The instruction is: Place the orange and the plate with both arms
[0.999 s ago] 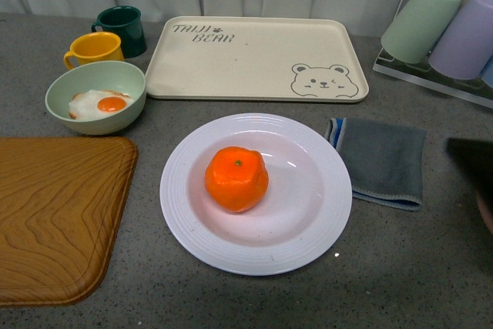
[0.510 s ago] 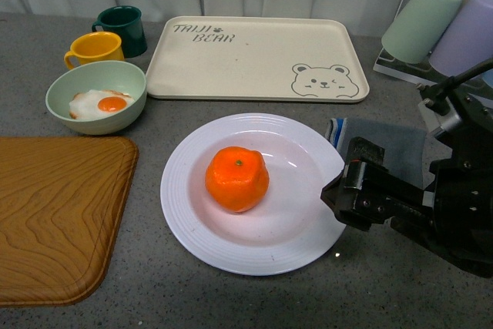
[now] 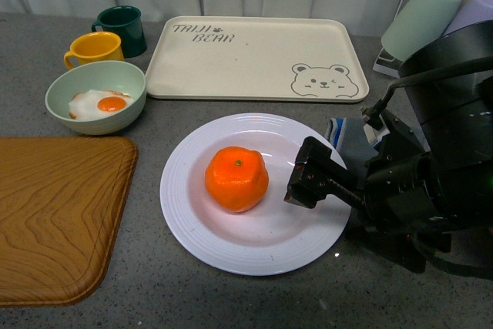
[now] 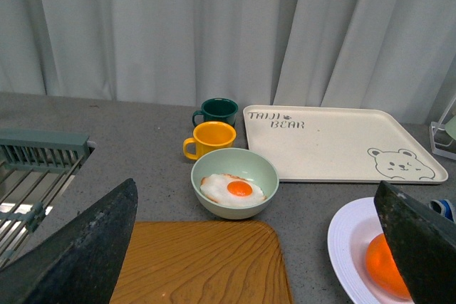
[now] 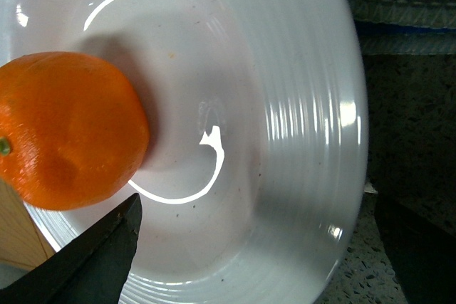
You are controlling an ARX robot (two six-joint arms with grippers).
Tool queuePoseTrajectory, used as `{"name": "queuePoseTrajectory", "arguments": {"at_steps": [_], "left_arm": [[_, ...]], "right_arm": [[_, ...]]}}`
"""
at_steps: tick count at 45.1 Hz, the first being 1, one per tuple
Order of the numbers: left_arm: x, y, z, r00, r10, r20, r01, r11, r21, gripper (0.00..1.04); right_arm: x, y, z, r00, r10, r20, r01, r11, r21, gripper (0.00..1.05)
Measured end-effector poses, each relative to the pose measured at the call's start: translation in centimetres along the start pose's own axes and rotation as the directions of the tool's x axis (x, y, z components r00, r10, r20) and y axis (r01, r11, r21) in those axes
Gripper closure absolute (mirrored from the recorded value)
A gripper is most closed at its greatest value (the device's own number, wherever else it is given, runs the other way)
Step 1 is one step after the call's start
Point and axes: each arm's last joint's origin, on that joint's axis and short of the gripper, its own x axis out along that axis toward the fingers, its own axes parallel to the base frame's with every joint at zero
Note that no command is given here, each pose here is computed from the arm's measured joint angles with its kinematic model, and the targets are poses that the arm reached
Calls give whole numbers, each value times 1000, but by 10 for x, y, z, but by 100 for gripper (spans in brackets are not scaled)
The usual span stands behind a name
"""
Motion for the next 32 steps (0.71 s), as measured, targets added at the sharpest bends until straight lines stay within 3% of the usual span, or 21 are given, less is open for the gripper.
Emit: {"name": "queuePoseTrajectory", "arguments": {"at_steps": [4, 14, 24, 32], "left_arm": [[0, 0, 0, 1000, 0, 0, 0, 1000, 0, 7], [0, 0, 0, 1000, 0, 0, 0, 1000, 0, 7], [0, 0, 0, 1000, 0, 0, 0, 1000, 0, 7], [0, 0, 0, 1000, 0, 0, 0, 1000, 0, 7]], "right_arm": [[5, 2, 5, 999, -29, -28, 30, 999, 34, 10], [11, 2, 15, 994, -85, -67, 91, 992, 92, 38], [12, -9, 20, 990, -92, -108, 109, 981, 158, 79], [1, -11, 22, 995, -17, -95, 35, 981, 189, 88]]}}
